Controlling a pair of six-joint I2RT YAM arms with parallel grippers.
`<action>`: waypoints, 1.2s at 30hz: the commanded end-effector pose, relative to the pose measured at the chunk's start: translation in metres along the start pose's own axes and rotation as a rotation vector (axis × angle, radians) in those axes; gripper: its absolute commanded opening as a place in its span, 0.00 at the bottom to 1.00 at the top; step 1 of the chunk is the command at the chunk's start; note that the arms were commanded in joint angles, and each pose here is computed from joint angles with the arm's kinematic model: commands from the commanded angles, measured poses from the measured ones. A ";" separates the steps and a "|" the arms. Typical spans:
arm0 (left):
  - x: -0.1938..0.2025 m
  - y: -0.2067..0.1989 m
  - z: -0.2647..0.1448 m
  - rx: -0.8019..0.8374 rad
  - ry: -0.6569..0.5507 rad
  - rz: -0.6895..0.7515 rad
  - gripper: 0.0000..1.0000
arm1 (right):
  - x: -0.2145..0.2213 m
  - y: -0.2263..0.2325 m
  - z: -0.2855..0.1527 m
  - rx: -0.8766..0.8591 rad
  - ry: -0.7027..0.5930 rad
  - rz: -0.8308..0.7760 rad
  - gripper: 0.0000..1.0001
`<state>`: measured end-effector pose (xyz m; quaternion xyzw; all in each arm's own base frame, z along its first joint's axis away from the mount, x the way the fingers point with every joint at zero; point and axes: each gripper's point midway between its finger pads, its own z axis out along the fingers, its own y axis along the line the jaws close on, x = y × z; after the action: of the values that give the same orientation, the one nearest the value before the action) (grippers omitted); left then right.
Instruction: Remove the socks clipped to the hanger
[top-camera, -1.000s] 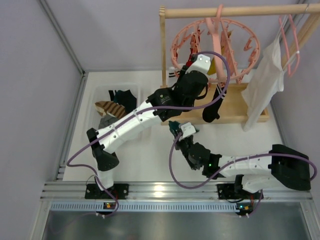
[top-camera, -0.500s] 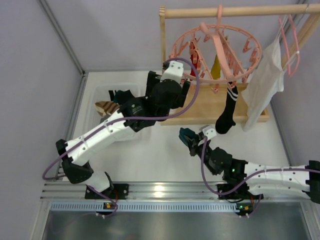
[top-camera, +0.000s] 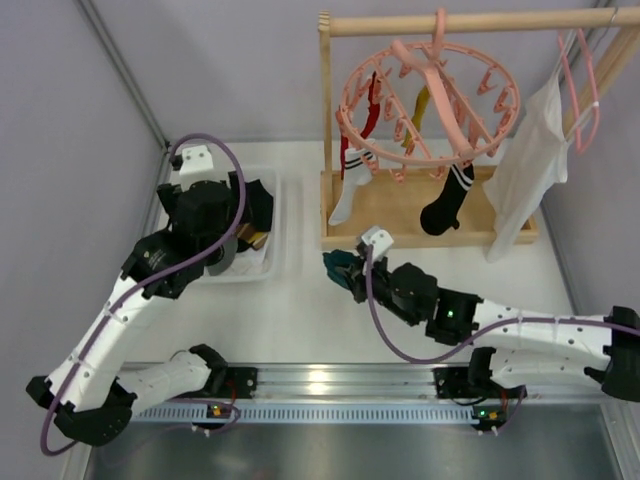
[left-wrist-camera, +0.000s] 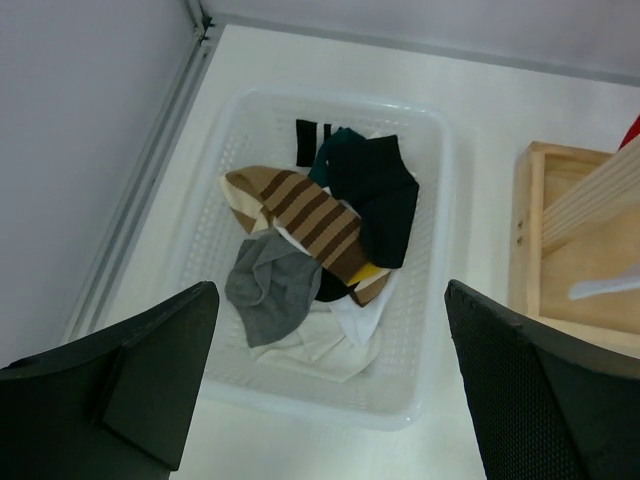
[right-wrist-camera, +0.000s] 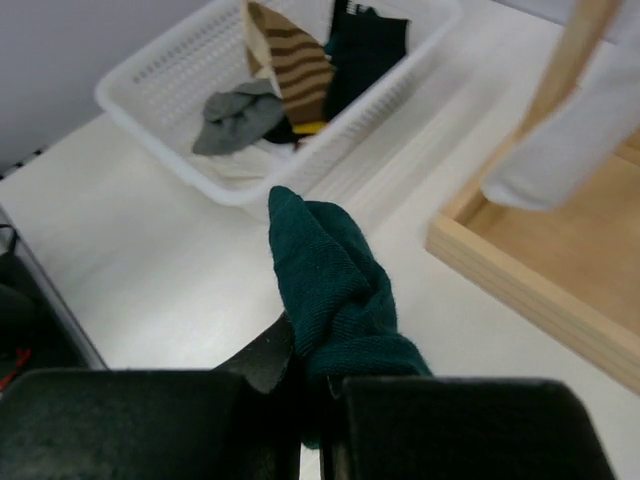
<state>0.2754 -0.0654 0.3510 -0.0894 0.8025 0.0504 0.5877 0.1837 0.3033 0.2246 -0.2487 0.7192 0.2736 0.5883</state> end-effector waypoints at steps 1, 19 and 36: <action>0.012 0.018 -0.009 -0.016 0.036 -0.028 0.98 | -0.038 0.049 0.024 -0.186 0.015 0.015 0.00; 0.034 0.111 -0.050 -0.215 -0.153 -0.254 0.98 | -0.051 0.120 0.267 -0.402 0.269 0.048 0.65; 0.051 0.047 -0.029 0.045 -0.044 -0.151 0.98 | -0.084 -0.014 0.046 -0.116 0.136 0.000 0.99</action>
<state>0.2123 -0.0082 0.3055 -0.1629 0.7796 0.0267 0.6041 0.2458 0.3727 0.2924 -0.3300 0.7412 0.3297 0.4827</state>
